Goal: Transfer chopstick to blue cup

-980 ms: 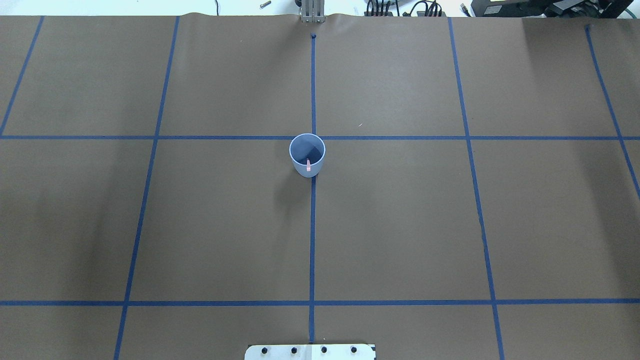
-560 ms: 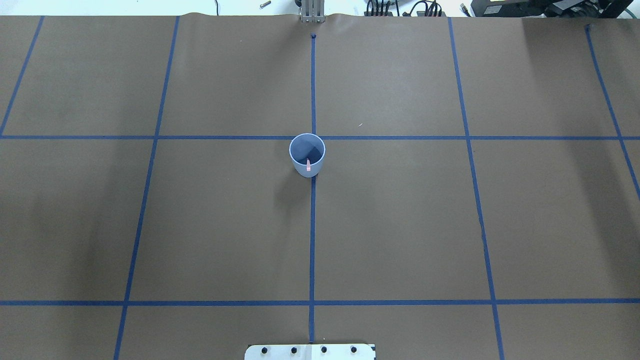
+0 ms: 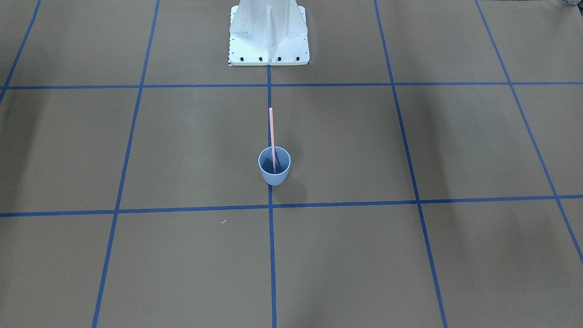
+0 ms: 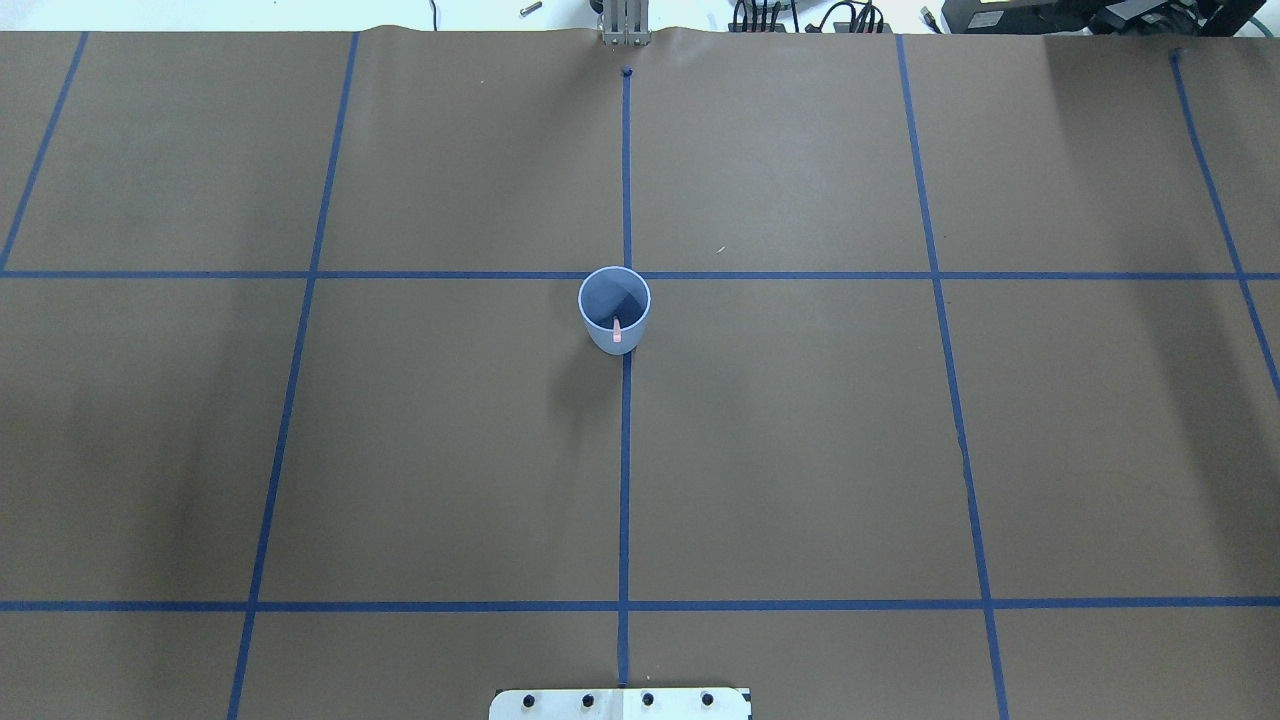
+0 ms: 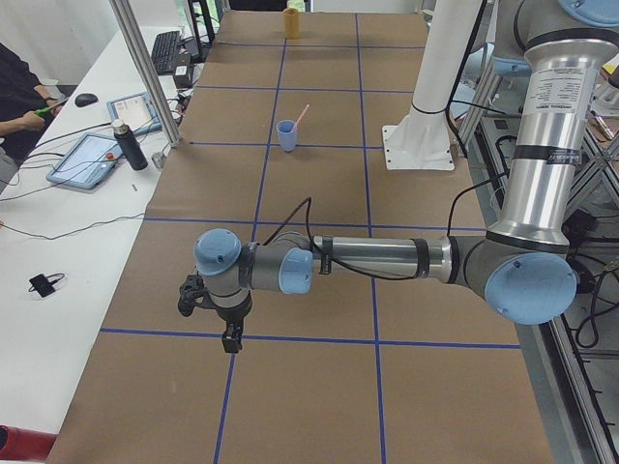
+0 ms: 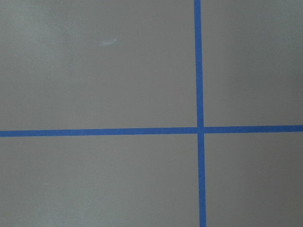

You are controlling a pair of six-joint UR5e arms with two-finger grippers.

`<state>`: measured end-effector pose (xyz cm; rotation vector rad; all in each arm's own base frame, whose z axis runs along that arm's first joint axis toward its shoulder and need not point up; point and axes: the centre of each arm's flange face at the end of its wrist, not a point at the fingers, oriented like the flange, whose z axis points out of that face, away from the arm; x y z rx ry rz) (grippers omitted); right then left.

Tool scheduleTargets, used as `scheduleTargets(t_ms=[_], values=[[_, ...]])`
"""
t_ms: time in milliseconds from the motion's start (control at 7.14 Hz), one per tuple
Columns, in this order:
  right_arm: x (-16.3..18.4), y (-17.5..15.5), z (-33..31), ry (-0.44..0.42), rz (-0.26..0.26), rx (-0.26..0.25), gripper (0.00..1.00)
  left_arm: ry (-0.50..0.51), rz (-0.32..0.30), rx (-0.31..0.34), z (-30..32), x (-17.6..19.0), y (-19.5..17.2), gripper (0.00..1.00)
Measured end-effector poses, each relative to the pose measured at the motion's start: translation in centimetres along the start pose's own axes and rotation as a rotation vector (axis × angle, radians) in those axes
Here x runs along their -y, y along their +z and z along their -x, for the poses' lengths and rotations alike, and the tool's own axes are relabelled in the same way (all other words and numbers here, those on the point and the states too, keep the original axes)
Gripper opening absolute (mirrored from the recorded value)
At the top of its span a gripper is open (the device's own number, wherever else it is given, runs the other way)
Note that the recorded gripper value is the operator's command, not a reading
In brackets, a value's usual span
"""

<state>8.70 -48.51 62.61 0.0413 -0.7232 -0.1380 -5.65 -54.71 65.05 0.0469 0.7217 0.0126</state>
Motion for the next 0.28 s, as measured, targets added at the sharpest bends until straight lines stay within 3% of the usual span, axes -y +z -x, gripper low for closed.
scheduleTargets(t_ms=[280], values=[[0.0,-0.05,0.05,0.0,-0.001,0.0,1.0,-0.001,0.001,0.0,0.05,-0.09,0.06,0.98]])
